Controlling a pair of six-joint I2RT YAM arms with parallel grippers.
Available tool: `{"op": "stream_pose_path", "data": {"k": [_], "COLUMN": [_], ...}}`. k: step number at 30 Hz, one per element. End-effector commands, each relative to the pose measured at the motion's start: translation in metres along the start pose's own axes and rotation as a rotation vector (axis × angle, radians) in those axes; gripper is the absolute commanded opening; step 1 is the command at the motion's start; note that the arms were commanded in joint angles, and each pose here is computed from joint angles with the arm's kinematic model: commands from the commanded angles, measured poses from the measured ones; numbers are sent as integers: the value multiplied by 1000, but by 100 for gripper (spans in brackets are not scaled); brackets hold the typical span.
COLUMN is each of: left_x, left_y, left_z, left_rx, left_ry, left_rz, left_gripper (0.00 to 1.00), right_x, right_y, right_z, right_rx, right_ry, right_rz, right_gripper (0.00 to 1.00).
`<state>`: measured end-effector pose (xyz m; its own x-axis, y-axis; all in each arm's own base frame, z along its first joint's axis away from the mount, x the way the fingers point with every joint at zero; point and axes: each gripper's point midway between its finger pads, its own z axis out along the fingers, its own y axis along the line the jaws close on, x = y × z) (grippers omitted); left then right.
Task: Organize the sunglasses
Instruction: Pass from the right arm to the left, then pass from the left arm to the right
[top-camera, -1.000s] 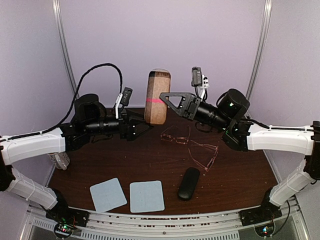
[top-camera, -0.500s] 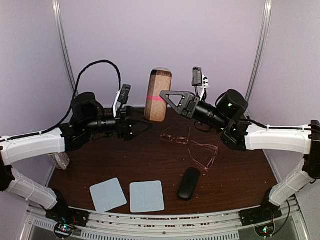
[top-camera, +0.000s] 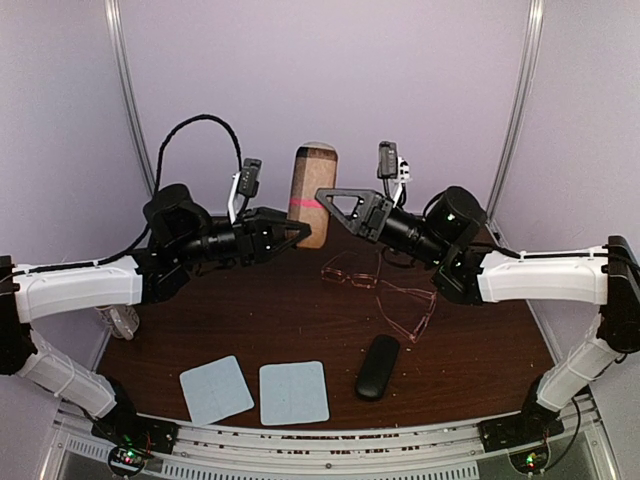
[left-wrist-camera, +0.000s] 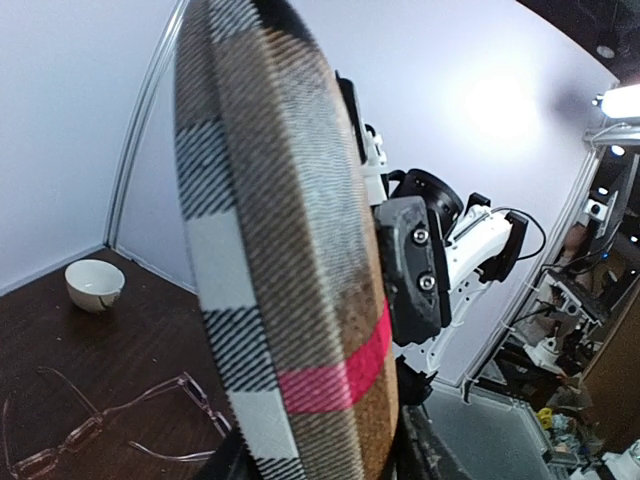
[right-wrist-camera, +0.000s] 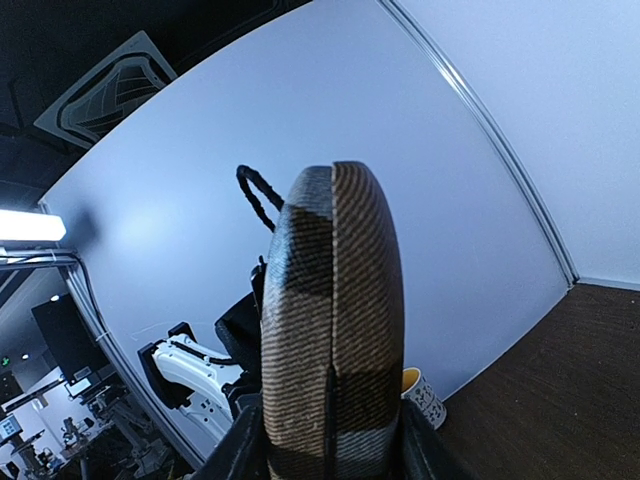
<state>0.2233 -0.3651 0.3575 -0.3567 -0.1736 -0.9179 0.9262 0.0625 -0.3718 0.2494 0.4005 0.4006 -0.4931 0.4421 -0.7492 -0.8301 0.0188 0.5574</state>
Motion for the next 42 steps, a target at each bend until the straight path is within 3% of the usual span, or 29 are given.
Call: {"op": "stream_pose_path", "data": {"k": [1,3,7,18,32,42], "left_x": [-9,-8,-4,13,30,40], "left_y": [-2,-2,2,23,77,110], "left_z": [0,-1,-2,-11,-33,-37], "left_rx": [11,9,-15,-167,-489,-668], "left_ry": [-49,-51,-30,98,293,379], "left_rz": [23,20,25,126,292,342], "left_gripper": [27,19,16,12,12,11], "right_x": [-3,0,4,15,21,34], "right_y": [15,12,4,-33,-61,-68], "right_z": [-2,-3,-5,-31,-77,-68], "right_rx": [-60,-43,15,293,596,660], "right_ry": [-21,-13,17,153,280,313], "right_rz": [-16,-20,-41,-156,-180,-139], "right_gripper": [18,19,31,99,100,100]}}
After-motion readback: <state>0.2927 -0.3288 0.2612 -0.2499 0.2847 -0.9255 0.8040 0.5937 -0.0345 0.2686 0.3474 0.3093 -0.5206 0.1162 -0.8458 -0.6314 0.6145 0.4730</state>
